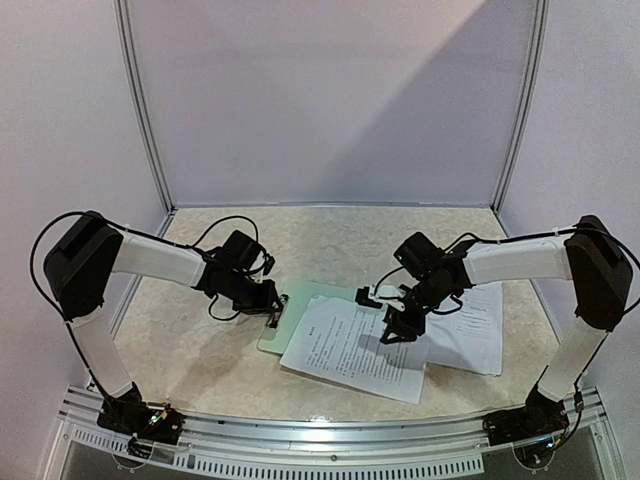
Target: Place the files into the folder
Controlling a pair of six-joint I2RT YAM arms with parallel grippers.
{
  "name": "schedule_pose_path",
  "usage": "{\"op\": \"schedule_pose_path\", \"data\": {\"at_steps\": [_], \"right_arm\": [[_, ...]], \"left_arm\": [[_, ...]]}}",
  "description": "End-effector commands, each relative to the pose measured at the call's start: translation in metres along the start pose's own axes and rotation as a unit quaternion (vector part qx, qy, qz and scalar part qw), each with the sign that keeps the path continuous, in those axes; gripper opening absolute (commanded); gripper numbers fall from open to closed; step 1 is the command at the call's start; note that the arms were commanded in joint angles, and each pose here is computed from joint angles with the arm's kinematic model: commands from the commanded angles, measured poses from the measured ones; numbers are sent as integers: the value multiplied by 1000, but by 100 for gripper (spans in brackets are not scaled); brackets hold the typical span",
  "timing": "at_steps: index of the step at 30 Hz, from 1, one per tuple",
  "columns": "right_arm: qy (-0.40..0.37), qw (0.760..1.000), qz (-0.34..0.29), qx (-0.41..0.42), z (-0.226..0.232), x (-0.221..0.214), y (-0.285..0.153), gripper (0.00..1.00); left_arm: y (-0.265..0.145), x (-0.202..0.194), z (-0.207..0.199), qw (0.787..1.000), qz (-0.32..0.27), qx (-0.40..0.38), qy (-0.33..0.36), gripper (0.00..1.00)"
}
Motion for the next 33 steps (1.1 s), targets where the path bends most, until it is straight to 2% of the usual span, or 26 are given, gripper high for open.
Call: {"op": "schedule_pose_path", "data": {"at_steps": [1, 6, 16, 28, 33], "right_arm": [[-35, 999, -27, -16, 4, 15, 10, 57], [-67, 998, -1, -12, 12, 10, 33, 57], [-22, 999, 31, -2, -5, 24, 68, 56], [-1, 999, 49, -6, -16, 34, 84, 56], [30, 996, 85, -6, -15, 27, 82, 54]], "left_arm": [[15, -34, 5, 997, 82, 10, -8, 0], [16, -33, 5, 997, 82, 9, -9, 0], [16, -34, 5, 996, 83, 7, -7, 0], [15, -36, 6, 997, 82, 4, -8, 0], [14, -36, 5, 997, 83, 5, -6, 0]]}}
Point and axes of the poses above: each gripper's point midway between its finger pads, its own y axis out along the fingers, its own z axis along the line the jaws close on, x = y × z, the point moved 8 cm from there along -y, back along the fingers, and after that the axes turned 6 degrees about y, right-handed, at the moved point
